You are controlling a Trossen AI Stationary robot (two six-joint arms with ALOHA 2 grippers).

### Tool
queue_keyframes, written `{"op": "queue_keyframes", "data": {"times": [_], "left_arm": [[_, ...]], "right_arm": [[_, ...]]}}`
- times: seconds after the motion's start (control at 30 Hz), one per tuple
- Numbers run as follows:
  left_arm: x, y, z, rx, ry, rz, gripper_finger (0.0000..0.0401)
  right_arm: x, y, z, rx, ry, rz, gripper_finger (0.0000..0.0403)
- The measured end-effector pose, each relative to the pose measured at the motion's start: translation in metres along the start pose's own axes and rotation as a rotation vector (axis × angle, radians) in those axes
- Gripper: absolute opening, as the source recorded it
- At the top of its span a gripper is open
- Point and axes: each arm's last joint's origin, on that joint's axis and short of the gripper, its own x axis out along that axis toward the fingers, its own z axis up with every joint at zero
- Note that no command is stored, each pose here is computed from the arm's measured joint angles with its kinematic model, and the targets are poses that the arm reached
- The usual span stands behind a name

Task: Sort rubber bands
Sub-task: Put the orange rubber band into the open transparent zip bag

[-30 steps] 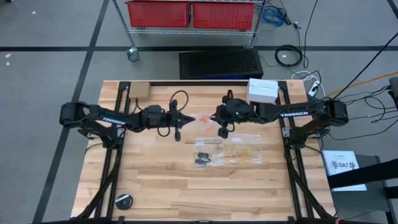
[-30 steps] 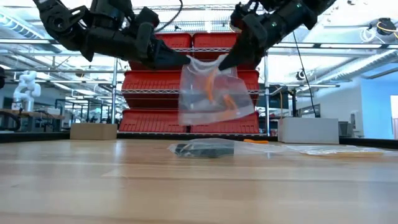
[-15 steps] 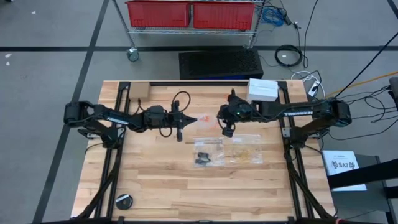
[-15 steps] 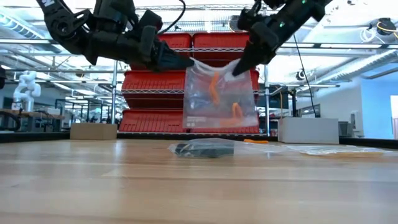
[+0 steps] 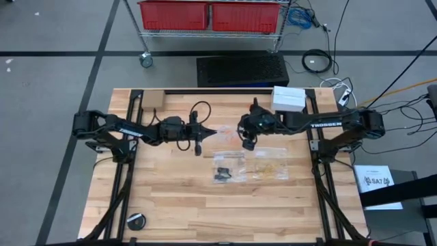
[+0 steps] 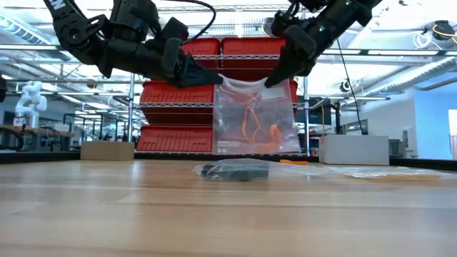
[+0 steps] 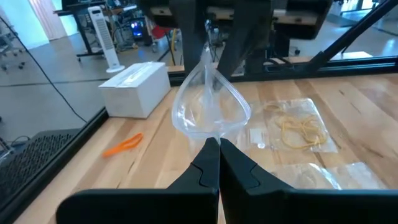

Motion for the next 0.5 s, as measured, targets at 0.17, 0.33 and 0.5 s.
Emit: {"op": "queue_keyframes", "data": {"times": [0.17,0.33,0.5], "left_arm": [[0.000,0.000,-0.001,0.012,0.010,-0.001,0.0000],[0.000,0.000,-0.003,0.012,0.031,-0.003,0.0000],[0.000,-0.001,-0.003,0.012,0.029,-0.023,0.0000]], "right_arm": [[-0.018,-0.001,0.004,0.006,-0.041,0.049,0.0158],[-0.037,-0.004,0.008,0.015,-0.092,0.057,0.0184],[-0.034,-0.027,0.003,0.088,-0.036,-0.095,0.0202]]}}
